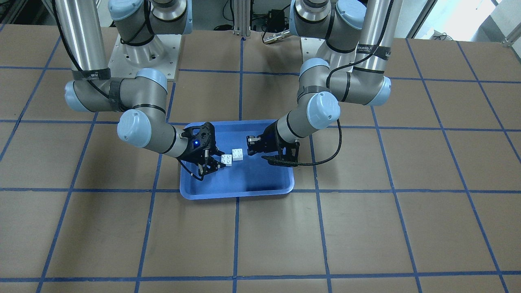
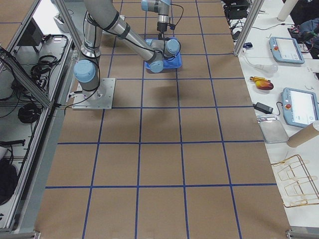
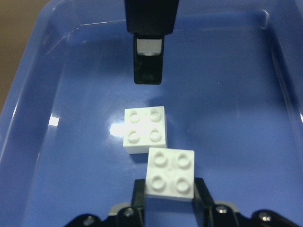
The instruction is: Assemble white blocks and place on blue tray
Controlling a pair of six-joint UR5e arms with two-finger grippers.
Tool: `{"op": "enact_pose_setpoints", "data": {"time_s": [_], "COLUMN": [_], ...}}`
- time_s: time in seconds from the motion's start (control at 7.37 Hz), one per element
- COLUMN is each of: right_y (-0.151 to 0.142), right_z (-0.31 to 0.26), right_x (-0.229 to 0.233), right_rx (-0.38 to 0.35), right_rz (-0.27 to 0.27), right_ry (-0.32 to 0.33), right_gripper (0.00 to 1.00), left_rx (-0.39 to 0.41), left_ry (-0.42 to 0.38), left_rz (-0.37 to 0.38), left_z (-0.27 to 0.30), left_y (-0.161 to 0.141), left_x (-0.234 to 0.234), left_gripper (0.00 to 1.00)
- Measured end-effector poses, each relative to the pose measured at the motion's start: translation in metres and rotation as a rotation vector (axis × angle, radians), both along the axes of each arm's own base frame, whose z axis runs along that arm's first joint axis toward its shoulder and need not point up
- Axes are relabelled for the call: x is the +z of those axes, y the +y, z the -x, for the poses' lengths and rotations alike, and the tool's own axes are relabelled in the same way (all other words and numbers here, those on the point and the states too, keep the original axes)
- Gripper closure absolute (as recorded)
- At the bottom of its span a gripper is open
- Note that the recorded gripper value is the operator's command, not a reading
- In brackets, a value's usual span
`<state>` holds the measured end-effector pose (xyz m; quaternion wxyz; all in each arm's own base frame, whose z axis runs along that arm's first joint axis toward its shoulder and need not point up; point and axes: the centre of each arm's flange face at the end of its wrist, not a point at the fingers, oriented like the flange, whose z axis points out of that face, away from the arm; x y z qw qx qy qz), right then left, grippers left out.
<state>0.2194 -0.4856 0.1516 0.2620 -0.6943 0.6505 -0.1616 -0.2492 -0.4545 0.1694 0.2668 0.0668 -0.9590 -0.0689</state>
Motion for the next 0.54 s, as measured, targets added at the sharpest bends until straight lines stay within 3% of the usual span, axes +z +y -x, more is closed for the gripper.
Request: {"op": "enact_pose_setpoints", "data": {"time_s": [0.54], "right_y": [0.002], "right_z": [0.001], "right_x": [0.016], "right_rx": [0.002], "right_rz": [0.027], "right_ry": [0.009], "right_gripper": [1.0], "left_rx": [-0.002], "left_ry": [0.0], "left_rz": [0.006], "left_z": [-0.001], "left_y": [-0.001], "left_x": [0.001], "left_gripper": [1.0]}}
